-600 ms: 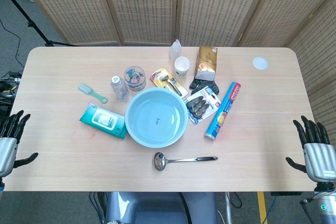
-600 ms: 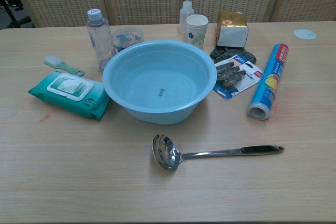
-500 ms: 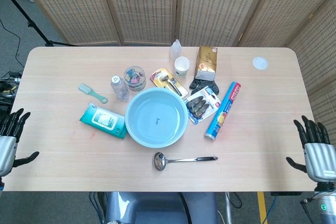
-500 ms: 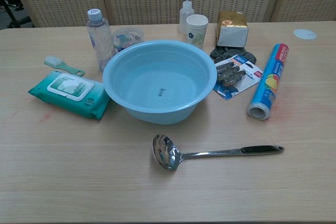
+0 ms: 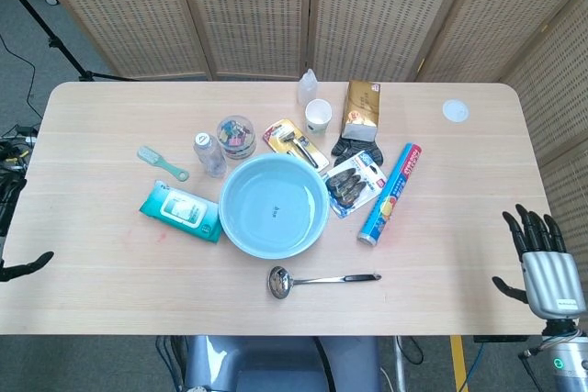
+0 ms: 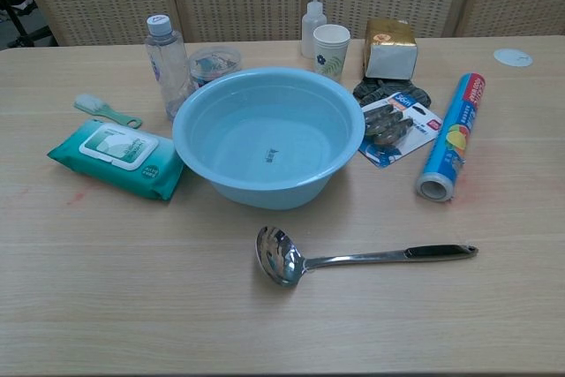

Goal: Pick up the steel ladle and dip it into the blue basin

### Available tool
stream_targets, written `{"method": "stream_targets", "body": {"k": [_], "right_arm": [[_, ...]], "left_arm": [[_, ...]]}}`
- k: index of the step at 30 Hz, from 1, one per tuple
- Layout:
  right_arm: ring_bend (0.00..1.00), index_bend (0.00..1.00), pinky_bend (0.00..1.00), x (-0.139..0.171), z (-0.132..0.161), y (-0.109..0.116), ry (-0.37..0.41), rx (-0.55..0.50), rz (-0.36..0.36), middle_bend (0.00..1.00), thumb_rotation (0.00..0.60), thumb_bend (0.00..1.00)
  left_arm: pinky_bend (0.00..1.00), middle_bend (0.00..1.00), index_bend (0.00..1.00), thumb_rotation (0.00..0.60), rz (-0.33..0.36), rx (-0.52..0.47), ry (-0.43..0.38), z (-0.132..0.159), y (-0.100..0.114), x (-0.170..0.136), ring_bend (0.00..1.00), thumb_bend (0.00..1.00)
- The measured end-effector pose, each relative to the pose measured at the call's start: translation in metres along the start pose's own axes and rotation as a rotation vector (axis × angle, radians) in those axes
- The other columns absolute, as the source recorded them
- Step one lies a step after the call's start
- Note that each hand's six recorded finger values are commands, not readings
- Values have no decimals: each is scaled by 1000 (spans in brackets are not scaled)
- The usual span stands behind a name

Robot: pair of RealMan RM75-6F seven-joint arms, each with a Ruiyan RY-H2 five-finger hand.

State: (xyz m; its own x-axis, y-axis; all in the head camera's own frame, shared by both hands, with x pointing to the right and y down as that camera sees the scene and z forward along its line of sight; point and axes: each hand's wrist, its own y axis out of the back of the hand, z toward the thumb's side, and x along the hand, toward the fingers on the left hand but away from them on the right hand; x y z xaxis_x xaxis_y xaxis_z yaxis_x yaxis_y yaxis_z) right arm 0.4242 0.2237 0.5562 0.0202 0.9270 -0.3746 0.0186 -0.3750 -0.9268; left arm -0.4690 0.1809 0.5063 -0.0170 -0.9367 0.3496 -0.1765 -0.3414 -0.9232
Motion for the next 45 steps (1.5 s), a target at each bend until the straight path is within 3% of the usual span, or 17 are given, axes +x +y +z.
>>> {"method": "stream_targets", "body": {"k": [1, 2, 4, 5, 9, 11, 13, 21, 27, 34, 45], "right_arm": [[604, 0, 688, 0, 5, -2, 17, -9, 0, 616, 600, 0], [712, 0, 864, -1, 8, -4, 33, -16, 0, 717, 600, 0], [843, 0, 985, -1, 18, -9, 77, -42, 6, 844, 600, 0], [896, 0, 1000, 0, 22, -13, 95, -55, 13, 900, 600, 0], [962, 21, 1000, 1, 41, -33, 178, -115, 82, 974, 600, 96], [974, 104, 1000, 2, 51, -43, 215, -150, 130, 990, 600, 214], [981, 164, 1000, 1, 62, -51, 254, -174, 168, 997, 600, 259], [984, 223, 1000, -3, 98, -74, 344, -184, 274, 1000, 600, 287], [988, 277, 1000, -10, 129, -99, 390, -127, 355, 1000, 600, 312], [993, 325, 1000, -18, 151, -128, 402, -75, 402, 1000, 600, 363], [993, 355, 1000, -28, 159, -148, 406, -6, 387, 1000, 600, 377]], "left_arm": [[0, 0, 0, 600, -2, 2, -2, 0, 0, 0, 0, 0], [0, 0, 0, 600, -4, 2, -4, 1, -1, 0, 0, 0], [0, 0, 0, 600, -6, 6, -4, 1, -2, 0, 0, 0], [0, 0, 0, 600, -7, 9, -4, 1, -2, 0, 0, 0], [0, 0, 0, 600, -17, 24, -2, 1, -5, 1, 0, 0], [0, 0, 0, 600, -23, 27, 1, 1, -7, 1, 0, 0], [0, 0, 0, 600, -28, 29, 2, 1, -9, 2, 0, 0], [0, 0, 0, 600, -32, 23, 1, 2, -10, 2, 0, 0], [0, 0, 0, 600, -37, 16, 1, 1, -11, 3, 0, 0], [0, 0, 0, 600, -39, 8, 3, 1, -10, 3, 0, 0], [0, 0, 0, 600, -56, -8, 14, -4, -10, 7, 0, 0]]}}
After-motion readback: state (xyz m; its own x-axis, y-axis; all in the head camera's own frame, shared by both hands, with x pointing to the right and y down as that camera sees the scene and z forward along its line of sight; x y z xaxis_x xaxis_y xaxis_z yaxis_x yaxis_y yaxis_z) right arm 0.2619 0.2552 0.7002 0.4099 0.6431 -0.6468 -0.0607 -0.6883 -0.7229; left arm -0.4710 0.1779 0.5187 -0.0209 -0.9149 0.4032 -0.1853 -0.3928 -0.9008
